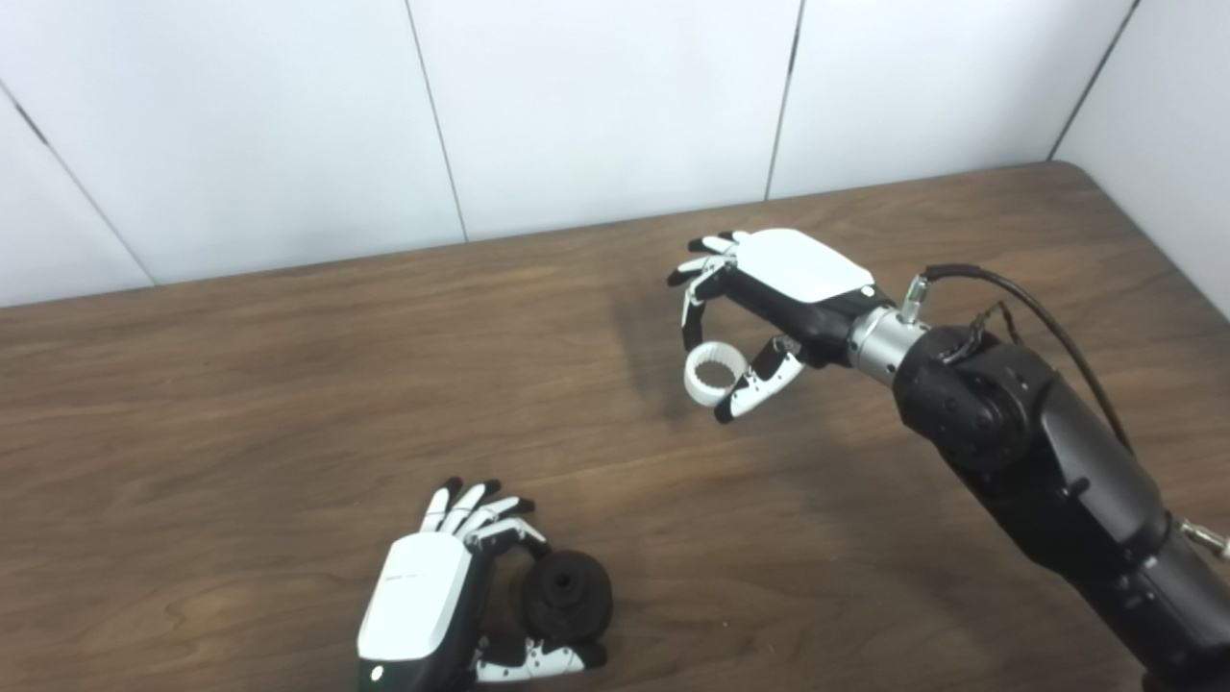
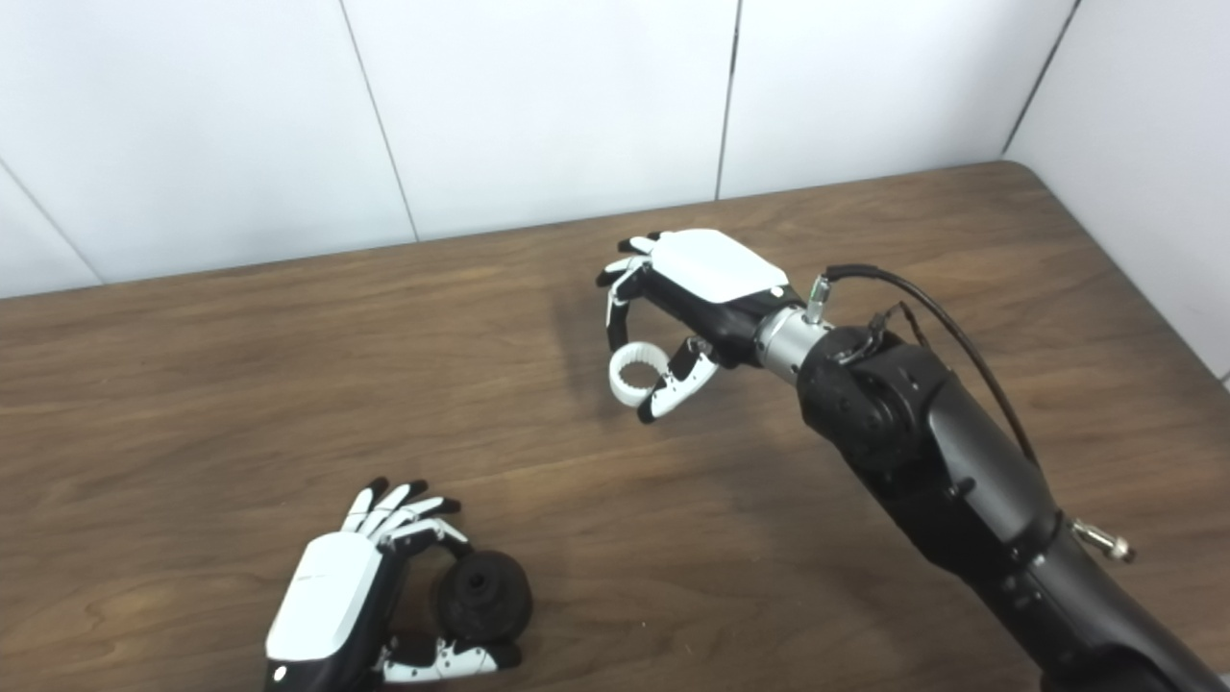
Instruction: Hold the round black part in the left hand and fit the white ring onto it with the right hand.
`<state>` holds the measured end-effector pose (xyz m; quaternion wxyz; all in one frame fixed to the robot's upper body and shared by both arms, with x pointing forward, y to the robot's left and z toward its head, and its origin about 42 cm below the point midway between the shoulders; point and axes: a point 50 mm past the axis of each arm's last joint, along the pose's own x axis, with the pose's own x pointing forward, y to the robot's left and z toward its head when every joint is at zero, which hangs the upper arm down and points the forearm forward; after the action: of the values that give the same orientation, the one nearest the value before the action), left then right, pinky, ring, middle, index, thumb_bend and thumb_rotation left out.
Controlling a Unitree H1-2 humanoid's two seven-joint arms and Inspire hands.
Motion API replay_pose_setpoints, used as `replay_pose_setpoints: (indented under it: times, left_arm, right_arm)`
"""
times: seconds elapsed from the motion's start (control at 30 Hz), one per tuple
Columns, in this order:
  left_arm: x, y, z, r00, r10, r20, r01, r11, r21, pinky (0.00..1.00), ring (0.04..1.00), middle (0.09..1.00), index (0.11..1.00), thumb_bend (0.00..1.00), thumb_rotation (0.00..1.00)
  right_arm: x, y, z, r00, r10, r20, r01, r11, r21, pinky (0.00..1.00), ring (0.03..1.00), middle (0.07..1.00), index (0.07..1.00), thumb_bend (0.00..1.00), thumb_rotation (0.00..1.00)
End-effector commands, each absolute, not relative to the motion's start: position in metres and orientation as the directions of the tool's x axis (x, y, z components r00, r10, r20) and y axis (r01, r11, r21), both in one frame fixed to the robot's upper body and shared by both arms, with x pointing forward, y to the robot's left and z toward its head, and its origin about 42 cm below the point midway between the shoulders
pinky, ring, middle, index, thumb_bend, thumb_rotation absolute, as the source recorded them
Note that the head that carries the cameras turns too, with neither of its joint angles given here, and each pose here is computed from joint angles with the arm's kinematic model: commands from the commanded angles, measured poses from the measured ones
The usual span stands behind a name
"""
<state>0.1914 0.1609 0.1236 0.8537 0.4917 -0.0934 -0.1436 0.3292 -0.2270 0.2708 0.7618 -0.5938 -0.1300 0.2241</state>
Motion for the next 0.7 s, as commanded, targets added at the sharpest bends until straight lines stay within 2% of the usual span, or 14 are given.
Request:
replay_pose_setpoints:
  times: [0.0,0.67]
  left_arm:
    - [0.188,0.159,0.116,0.939,-0.34,-0.055,0.206,0.428,0.88,1.0,0.912,0.801,0.485,0.52,0.05]
    - [0.198,0.141,0.125,0.942,-0.333,-0.039,0.189,0.43,0.883,1.0,0.907,0.789,0.484,0.52,0.05]
  right_arm:
    - [0.319,-0.219,0.287,0.834,0.552,-0.007,-0.14,0.198,-0.97,1.0,0.966,0.854,0.484,0.52,0.14]
    - [0.273,-0.172,0.291,0.687,0.723,-0.075,-0.257,0.144,-0.956,1.0,1.0,0.876,0.485,0.52,0.14]
